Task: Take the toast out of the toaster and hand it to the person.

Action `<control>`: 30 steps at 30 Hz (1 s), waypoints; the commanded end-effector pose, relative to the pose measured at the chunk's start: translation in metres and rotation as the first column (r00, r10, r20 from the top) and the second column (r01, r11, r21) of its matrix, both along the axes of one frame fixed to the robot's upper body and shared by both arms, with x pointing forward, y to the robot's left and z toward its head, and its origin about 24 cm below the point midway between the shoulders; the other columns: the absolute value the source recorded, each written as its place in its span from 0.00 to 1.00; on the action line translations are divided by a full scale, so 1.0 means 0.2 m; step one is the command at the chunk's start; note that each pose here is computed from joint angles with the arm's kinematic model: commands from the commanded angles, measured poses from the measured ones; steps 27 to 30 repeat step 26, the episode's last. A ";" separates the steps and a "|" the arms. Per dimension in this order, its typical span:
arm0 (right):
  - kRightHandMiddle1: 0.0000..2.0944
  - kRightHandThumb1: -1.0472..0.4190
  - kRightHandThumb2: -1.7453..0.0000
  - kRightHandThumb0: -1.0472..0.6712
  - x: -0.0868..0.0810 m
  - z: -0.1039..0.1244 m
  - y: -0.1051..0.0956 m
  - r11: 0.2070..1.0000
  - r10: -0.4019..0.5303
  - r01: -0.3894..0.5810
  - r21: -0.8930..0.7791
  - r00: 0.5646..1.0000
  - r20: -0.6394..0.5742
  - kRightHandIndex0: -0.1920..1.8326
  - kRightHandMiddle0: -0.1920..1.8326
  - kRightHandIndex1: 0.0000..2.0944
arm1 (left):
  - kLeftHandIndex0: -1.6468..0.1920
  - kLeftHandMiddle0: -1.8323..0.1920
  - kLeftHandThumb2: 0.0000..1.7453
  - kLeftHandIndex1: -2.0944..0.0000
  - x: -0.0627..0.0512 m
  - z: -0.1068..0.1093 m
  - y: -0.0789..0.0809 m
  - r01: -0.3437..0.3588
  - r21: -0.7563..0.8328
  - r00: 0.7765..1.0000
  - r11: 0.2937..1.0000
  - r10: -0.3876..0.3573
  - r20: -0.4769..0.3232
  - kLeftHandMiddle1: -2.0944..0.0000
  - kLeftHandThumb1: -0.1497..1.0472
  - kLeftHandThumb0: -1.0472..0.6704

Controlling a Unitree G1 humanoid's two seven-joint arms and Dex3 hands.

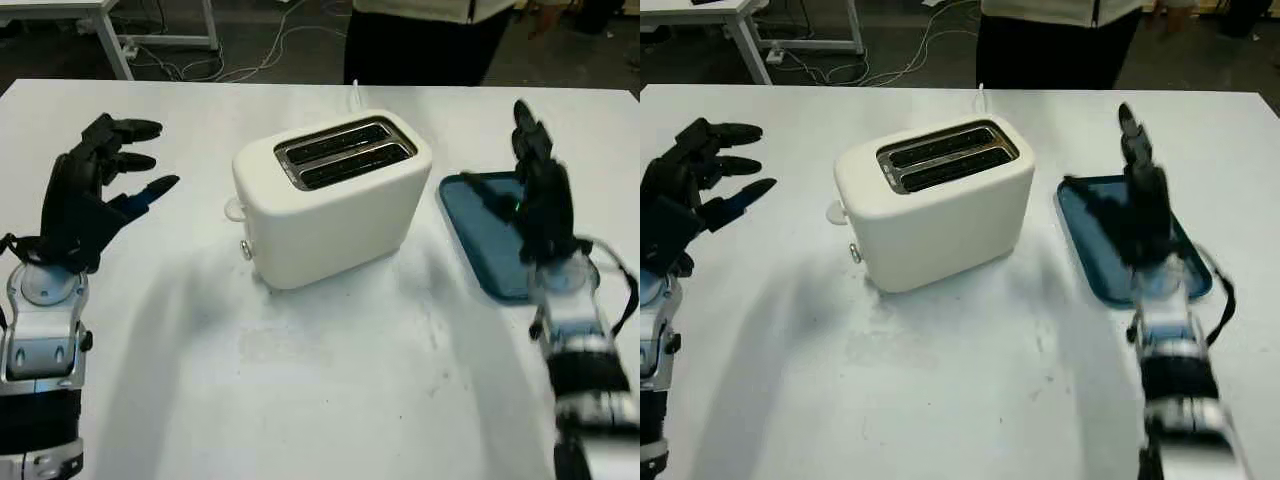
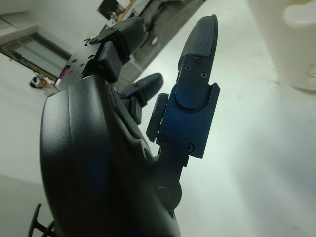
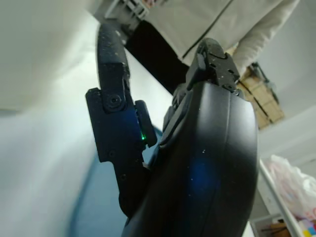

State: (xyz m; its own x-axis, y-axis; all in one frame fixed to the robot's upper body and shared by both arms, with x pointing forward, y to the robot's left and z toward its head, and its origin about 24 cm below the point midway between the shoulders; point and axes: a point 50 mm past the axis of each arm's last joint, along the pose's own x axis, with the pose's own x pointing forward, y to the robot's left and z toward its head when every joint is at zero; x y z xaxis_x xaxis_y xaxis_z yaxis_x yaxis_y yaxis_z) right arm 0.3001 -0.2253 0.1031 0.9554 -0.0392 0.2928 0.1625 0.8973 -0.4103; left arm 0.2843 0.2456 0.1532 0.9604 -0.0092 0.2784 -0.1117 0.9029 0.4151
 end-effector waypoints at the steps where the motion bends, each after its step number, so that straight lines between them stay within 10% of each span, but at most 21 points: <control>1: 0.02 0.09 0.71 0.38 -0.15 -0.03 0.12 0.998 -0.007 0.009 0.059 1.000 -0.027 0.19 0.18 0.03 | 0.75 0.79 0.05 0.65 -0.05 -0.08 -0.01 -0.006 -0.068 0.999 0.998 0.003 -0.044 0.53 0.89 0.25; 13: 0.00 0.09 0.63 0.39 -0.40 -0.14 0.45 0.952 0.157 -0.102 0.289 0.972 -0.174 0.16 0.16 0.00 | 0.74 0.79 0.07 0.65 -0.20 -0.34 -0.16 -0.096 -0.312 0.995 0.945 0.077 -0.070 0.51 0.89 0.28; 24: 0.00 0.09 0.62 0.39 -0.40 -0.15 0.46 0.956 0.111 -0.058 0.289 0.979 -0.171 0.16 0.16 0.00 | 0.83 0.89 0.08 0.65 -0.23 -0.46 -0.26 -0.092 -0.328 0.990 0.940 0.050 -0.133 0.51 0.89 0.24; 26: 0.01 0.09 0.64 0.37 -0.24 -0.27 0.39 0.960 0.110 -0.047 0.277 0.970 -0.218 0.17 0.17 0.01 | 0.82 0.89 0.07 0.66 -0.23 -0.46 -0.27 -0.097 -0.331 0.989 0.939 0.055 -0.136 0.52 0.89 0.23; 30: 0.01 0.09 0.64 0.37 -0.24 -0.27 0.39 0.960 0.110 -0.047 0.277 0.970 -0.218 0.17 0.17 0.01 | 0.82 0.89 0.07 0.66 -0.23 -0.46 -0.27 -0.097 -0.331 0.989 0.939 0.055 -0.136 0.52 0.89 0.23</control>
